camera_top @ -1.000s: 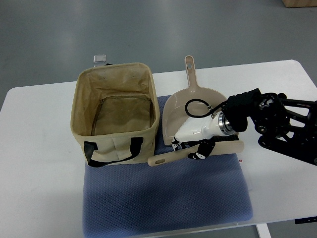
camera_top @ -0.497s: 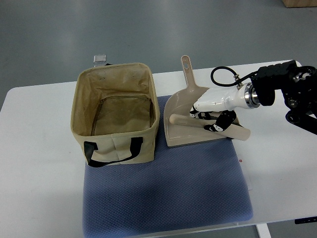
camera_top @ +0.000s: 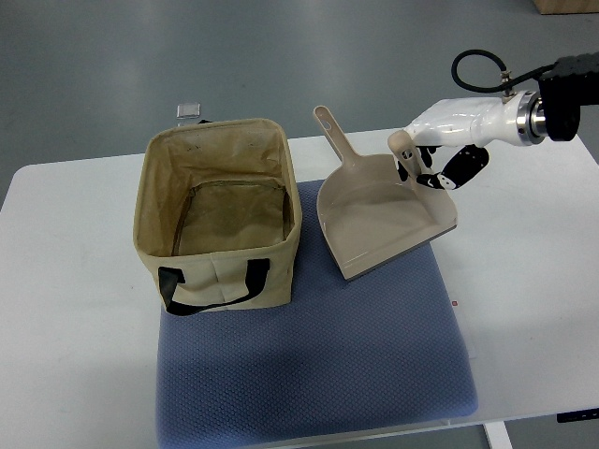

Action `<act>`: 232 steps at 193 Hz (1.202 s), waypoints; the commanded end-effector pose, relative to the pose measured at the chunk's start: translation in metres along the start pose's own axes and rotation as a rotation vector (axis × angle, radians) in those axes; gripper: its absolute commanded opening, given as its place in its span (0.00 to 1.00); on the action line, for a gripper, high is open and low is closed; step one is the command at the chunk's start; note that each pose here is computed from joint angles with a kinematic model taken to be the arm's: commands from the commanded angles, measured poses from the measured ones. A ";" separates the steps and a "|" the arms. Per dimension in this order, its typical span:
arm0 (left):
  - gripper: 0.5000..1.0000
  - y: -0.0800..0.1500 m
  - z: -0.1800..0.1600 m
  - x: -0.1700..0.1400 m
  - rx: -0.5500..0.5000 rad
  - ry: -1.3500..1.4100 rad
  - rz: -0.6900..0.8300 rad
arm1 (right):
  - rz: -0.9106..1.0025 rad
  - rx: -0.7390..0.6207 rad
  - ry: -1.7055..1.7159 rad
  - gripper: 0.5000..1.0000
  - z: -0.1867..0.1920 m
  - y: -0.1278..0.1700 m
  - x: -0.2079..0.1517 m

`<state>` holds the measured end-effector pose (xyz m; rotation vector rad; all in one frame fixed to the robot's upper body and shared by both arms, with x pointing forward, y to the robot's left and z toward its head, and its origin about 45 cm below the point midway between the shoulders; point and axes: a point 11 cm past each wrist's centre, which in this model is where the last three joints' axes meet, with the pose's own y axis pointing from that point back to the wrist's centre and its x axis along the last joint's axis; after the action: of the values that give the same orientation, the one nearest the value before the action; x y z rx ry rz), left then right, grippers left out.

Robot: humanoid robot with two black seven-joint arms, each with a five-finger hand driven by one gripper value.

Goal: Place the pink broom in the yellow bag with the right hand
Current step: 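Lift the brush with the right hand up over the dustpan, then carry the brush with the right hand over the canvas bag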

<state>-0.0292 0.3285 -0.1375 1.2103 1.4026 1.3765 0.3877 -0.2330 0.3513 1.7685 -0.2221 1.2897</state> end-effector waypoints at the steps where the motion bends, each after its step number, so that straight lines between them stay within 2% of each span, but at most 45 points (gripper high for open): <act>1: 1.00 0.000 0.000 0.000 0.000 0.000 0.000 | 0.024 -0.011 -0.001 0.00 0.004 0.008 0.010; 39: 1.00 0.000 0.000 0.000 0.000 0.000 0.000 | 0.029 -0.029 0.000 0.00 0.009 0.014 0.014; 111: 1.00 0.000 0.000 0.000 0.000 0.000 0.000 | 0.151 -0.042 0.031 0.00 0.007 0.056 0.083; 169: 1.00 0.000 0.000 0.000 0.000 0.000 0.000 | 0.253 -0.072 0.078 0.00 0.005 0.076 0.135; 204: 1.00 0.000 0.000 0.000 0.000 0.000 0.000 | 0.304 0.002 0.086 0.00 -0.020 0.054 0.173; 232: 1.00 0.000 0.000 0.000 0.000 0.000 0.000 | 0.308 0.067 0.092 0.00 -0.043 0.032 0.186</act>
<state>-0.0294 0.3285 -0.1375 1.2105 1.4029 1.3764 0.4190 -0.1825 0.5271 1.7316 -0.4490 1.5845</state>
